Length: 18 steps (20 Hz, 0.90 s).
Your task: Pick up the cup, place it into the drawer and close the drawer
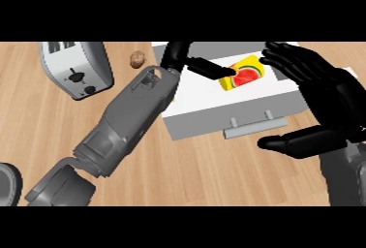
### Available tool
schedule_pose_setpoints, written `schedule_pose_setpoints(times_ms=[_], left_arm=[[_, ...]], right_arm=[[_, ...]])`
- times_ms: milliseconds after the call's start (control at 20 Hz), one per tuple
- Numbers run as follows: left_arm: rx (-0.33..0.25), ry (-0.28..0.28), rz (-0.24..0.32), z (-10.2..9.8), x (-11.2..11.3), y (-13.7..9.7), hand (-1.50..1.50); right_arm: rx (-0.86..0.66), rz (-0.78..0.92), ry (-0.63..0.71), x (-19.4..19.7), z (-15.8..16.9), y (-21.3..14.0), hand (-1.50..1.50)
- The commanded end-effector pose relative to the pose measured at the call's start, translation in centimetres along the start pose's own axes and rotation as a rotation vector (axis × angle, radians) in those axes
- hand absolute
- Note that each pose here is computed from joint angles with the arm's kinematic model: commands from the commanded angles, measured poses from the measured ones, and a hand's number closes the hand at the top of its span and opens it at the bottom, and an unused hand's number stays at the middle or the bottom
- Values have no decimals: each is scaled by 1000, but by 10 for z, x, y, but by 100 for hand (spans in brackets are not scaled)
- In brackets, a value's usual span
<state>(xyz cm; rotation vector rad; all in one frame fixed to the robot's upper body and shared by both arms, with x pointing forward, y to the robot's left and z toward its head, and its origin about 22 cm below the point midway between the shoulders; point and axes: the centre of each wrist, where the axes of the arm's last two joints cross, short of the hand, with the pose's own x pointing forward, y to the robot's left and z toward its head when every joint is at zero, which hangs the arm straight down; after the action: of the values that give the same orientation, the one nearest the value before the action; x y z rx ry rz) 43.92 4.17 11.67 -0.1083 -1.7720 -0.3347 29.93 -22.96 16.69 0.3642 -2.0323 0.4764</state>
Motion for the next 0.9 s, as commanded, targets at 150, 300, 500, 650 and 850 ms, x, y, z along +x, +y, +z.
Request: schedule_pose_setpoints(times_ms=[150,300,500,650,850], left_arm=[[23,-155,209,-5,22,-4,-150],[98,-168,211,-1,11,-1,-150],[143,-165,210,-5,15,-1,-150],[154,-153,236,-3,8,2,-150],[158,-157,275,0,0,6,-150]], right_arm=[[331,-108,53,-12,-1,18,150],[480,47,185,-7,0,20,150],[553,197,326,-8,22,12,-150],[510,347,372,-14,31,19,-150],[457,498,437,-33,38,27,-150]])
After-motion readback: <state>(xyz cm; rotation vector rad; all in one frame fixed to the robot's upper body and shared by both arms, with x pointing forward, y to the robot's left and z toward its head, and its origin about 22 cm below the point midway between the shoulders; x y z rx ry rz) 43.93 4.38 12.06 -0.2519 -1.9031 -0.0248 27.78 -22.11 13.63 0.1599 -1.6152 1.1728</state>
